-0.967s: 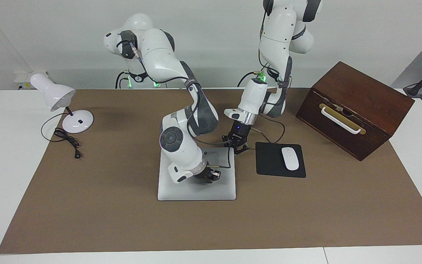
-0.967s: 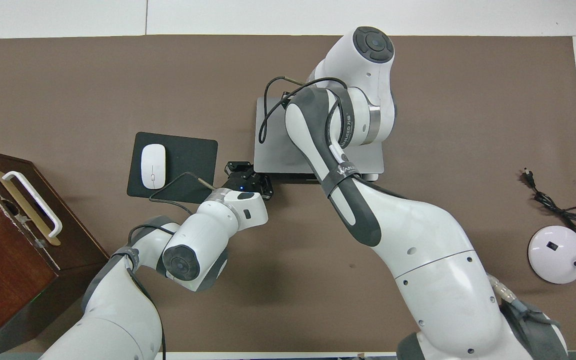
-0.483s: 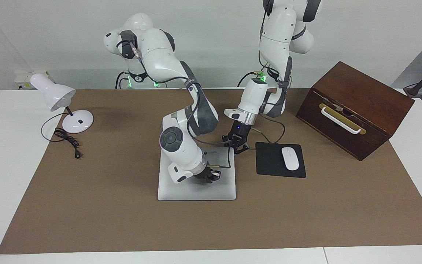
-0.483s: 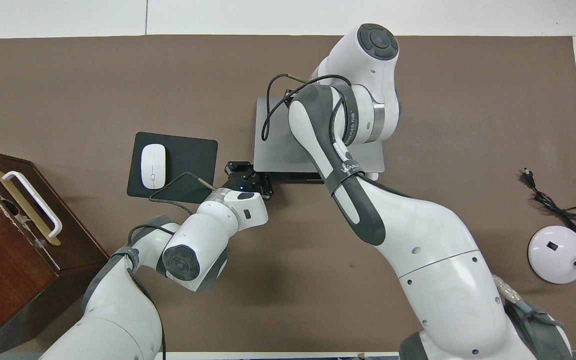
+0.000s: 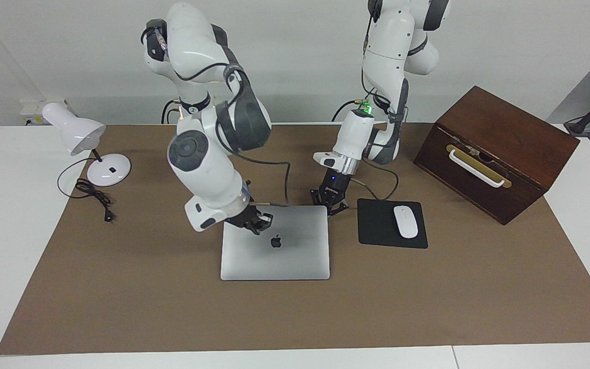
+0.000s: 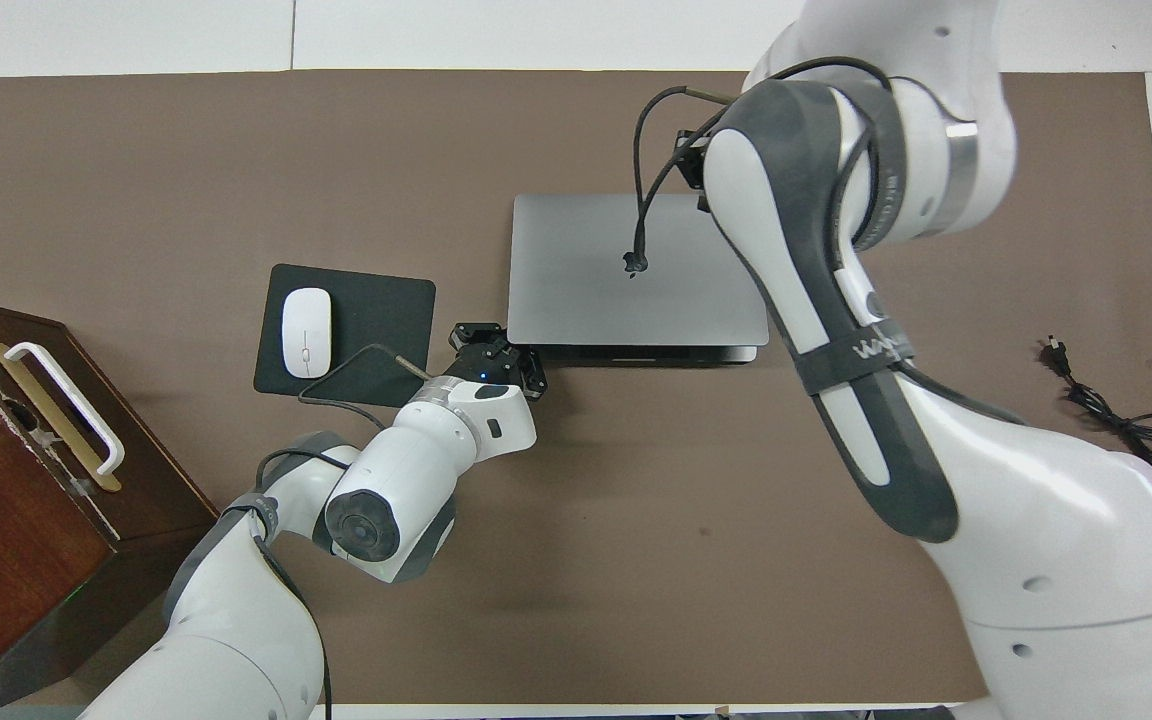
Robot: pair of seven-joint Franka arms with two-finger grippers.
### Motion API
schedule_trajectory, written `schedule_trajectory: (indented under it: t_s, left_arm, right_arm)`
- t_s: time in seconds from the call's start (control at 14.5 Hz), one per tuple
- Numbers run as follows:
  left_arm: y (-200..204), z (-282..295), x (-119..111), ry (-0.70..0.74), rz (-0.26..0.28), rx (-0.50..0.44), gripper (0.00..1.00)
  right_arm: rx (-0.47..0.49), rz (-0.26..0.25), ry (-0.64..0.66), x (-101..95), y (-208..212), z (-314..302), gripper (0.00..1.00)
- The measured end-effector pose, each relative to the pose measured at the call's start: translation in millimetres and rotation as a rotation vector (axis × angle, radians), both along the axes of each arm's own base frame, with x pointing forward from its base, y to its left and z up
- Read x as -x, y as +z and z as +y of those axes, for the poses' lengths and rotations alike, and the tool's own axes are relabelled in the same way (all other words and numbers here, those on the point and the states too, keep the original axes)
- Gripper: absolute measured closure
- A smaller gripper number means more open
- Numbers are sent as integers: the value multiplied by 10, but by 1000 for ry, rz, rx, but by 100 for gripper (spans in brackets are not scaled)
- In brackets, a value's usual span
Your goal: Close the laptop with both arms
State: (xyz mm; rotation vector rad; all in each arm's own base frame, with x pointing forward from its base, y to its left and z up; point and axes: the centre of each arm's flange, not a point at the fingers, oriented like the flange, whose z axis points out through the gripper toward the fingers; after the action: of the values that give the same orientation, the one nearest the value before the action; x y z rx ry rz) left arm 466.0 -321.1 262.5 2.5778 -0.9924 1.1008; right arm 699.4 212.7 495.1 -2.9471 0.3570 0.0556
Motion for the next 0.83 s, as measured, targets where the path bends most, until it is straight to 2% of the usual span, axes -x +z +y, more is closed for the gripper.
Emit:
schedule_trajectory:
  t_s: [0.21, 0.48, 0.62, 0.83]
  left_arm:
    - [0, 0, 0, 1, 1, 1, 99]
    - [0, 3, -1, 15, 8, 12, 99]
    - [0, 4, -2, 21, 11, 16, 99]
    - [1, 5, -3, 27, 14, 21, 99]
  right_arm:
    - [89, -93, 107, 85, 588, -470, 99]
    - [194, -171, 253, 265, 1237, -1109, 99]
    - [251, -221, 313, 407, 1597, -1337, 85]
    - [295, -265, 396, 605, 1958, -1716, 52]
